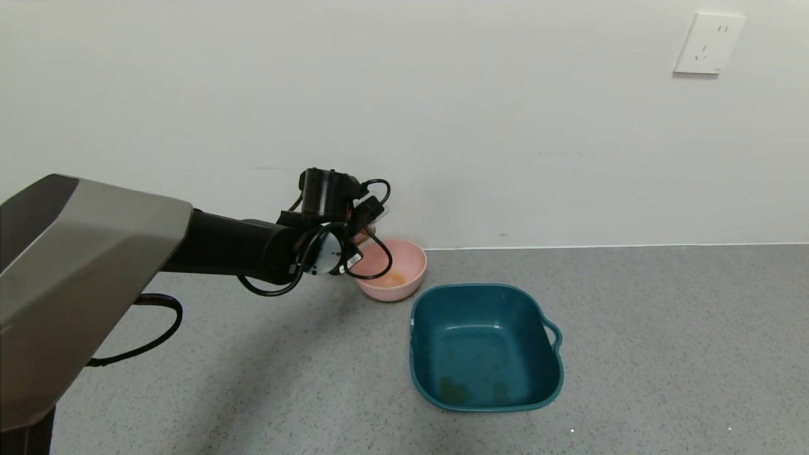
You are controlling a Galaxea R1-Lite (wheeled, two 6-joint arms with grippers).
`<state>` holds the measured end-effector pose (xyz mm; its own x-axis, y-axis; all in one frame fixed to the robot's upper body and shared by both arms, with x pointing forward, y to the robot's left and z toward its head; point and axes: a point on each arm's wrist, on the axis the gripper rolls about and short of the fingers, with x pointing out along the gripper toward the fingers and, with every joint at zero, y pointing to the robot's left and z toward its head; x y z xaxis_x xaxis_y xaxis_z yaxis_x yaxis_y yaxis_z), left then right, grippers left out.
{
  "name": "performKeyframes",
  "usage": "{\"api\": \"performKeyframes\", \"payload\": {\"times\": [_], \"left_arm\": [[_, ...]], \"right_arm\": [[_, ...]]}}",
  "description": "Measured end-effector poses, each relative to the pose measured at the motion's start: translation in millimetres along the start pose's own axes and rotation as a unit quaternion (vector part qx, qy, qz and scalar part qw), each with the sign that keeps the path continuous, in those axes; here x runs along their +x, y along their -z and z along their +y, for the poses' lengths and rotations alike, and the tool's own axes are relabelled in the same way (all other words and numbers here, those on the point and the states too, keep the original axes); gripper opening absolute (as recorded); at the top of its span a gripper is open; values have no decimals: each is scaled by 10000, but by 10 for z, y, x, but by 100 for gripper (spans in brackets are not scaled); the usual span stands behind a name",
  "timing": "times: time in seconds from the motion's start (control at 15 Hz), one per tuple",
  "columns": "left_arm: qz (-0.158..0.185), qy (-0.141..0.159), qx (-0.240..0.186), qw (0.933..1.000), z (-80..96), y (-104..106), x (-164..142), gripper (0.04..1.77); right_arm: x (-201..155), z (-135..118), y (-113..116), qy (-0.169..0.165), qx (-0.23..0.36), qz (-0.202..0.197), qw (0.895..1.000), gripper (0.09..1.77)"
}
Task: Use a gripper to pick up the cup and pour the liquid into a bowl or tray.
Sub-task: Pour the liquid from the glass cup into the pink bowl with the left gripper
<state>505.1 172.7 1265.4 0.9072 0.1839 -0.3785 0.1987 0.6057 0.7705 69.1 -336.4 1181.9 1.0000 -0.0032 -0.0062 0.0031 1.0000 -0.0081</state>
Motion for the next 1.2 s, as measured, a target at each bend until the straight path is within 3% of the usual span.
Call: {"api": "performKeyframes", "payload": {"times": [1.2], "left_arm": [[308, -326, 807, 9957, -122, -89, -37, 125]], "right_arm": [[0, 0, 0, 0, -2, -2, 10000, 171]]}}
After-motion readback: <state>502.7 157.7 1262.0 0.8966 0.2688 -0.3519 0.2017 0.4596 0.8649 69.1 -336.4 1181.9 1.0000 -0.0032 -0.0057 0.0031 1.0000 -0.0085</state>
